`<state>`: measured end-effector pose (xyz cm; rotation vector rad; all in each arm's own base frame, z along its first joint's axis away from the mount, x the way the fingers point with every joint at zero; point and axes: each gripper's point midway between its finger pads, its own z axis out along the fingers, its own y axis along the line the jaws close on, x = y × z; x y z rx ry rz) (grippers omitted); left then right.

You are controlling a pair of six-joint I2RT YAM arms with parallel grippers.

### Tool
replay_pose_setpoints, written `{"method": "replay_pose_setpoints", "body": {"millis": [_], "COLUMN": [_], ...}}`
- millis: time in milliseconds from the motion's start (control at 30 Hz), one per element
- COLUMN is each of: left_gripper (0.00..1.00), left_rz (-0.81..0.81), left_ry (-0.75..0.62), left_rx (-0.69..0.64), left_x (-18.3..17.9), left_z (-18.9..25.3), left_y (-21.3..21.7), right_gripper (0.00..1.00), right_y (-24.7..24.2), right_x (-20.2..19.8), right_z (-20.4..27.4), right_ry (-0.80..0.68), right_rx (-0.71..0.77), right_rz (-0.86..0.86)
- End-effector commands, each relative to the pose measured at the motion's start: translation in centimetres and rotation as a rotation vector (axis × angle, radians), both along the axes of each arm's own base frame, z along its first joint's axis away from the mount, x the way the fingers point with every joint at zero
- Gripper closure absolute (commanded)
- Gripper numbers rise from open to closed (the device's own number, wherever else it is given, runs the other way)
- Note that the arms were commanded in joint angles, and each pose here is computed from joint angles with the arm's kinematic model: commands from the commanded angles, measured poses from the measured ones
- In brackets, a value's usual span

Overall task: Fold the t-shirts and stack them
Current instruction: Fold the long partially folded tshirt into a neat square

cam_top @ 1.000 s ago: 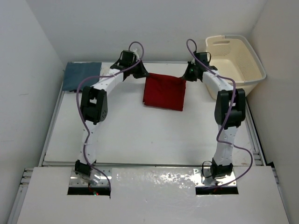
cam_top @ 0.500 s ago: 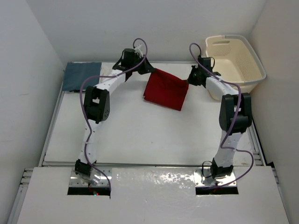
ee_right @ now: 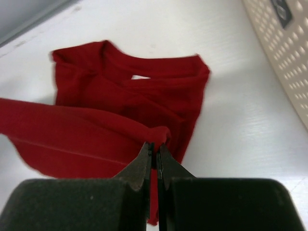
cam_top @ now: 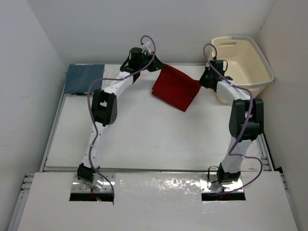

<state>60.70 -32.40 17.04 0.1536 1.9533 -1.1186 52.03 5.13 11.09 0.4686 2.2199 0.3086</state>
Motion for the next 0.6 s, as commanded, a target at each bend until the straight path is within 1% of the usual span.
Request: {"method": "replay_pose_setpoints", "body": {"millis": [0,33,67,100,133,167,200,233,267,300,333,367,400,433,500,533,567], "left_gripper": [1.0,1.0,1.0,1.0,1.0,0.95,0.57,0.39,0.34,0.27,0.22,0.12,0.01,0.0,0.0,0.0,0.0], "left_rz": [0.003,-0.012,0.028,0.029,0.027,0.044,0.038,0.051,0.052,0.052,0.062,0.068,0.082,0.088,0.103,0.1,0.117], "left_ry": [-0.05,-0.055,-0.035,-0.035,-0.037,-0.025,-0.043,-0.041,-0.066,-0.087,-0.108,-0.151,-0.149,-0.179,-0.187,-0.185,-0.197], "left_rx": [-0.036,-0.039,-0.024,-0.03,-0.054,-0.054,-0.066,-0.058,-0.058,-0.055,-0.042,-0.05,-0.041,-0.039,-0.022,0.002,0.008], "left_x": [1.5,1.2,1.9,2.0,2.1,2.5,2.7,2.9,3.1,3.1,3.1,2.9,2.8,2.6,2.5,2.3,2.0], "left_z": [-0.6,-0.9,-2.6,-2.8,-2.9,-3.7,-3.0,-2.9,-1.9,-0.9,-0.3,2.2,2.3,4.1,5.1,5.0,6.3], "left_y": [-1.9,-2.8,-2.8,-3.0,-3.2,-3.0,-3.2,-3.0,-2.8,-2.8,-2.6,-2.4,-2.1,-1.8,-1.4,-1.2,-0.8], "right_gripper": [1.0,1.0,1.0,0.99,0.91,0.82,0.48,0.3,0.22,0.16,0.12,0.09,0.08,0.07,0.06,0.01,0.01], "right_y": [-2.4,-2.7,-3.1,-3.9,-4.0,-4.0,-3.3,-2.8,-2.6,-1.6,-1.0,-0.5,0.4,1.1,3.0,3.7,4.1], "right_x": [0.7,0.8,0.8,1.0,1.6,2.0,2.6,3.3,3.7,4.1,4.2,4.2,4.1,4.0,3.5,3.1,2.8], "right_z": [-1.3,-1.7,-2.6,-2.7,-2.5,-2.5,-3.1,-2.2,-2.1,-1.4,-0.9,-0.5,0.5,1.0,2.2,2.3,2.5], "right_ry": [0.02,0.028,0.045,0.039,0.019,0.013,0.013,0.009,0.008,-0.004,-0.018,-0.031,-0.054,-0.065,-0.082,-0.074,-0.073], "right_rx": [-0.016,-0.022,-0.031,-0.052,-0.057,-0.059,-0.059,-0.046,-0.047,-0.044,-0.031,-0.022,-0.023,-0.016,-0.011,-0.005,-0.006], "right_rz": [-0.133,-0.156,-0.18,-0.213,-0.218,-0.216,-0.16,-0.129,-0.11,-0.061,-0.03,-0.012,0.019,0.045,0.11,0.131,0.141]}}
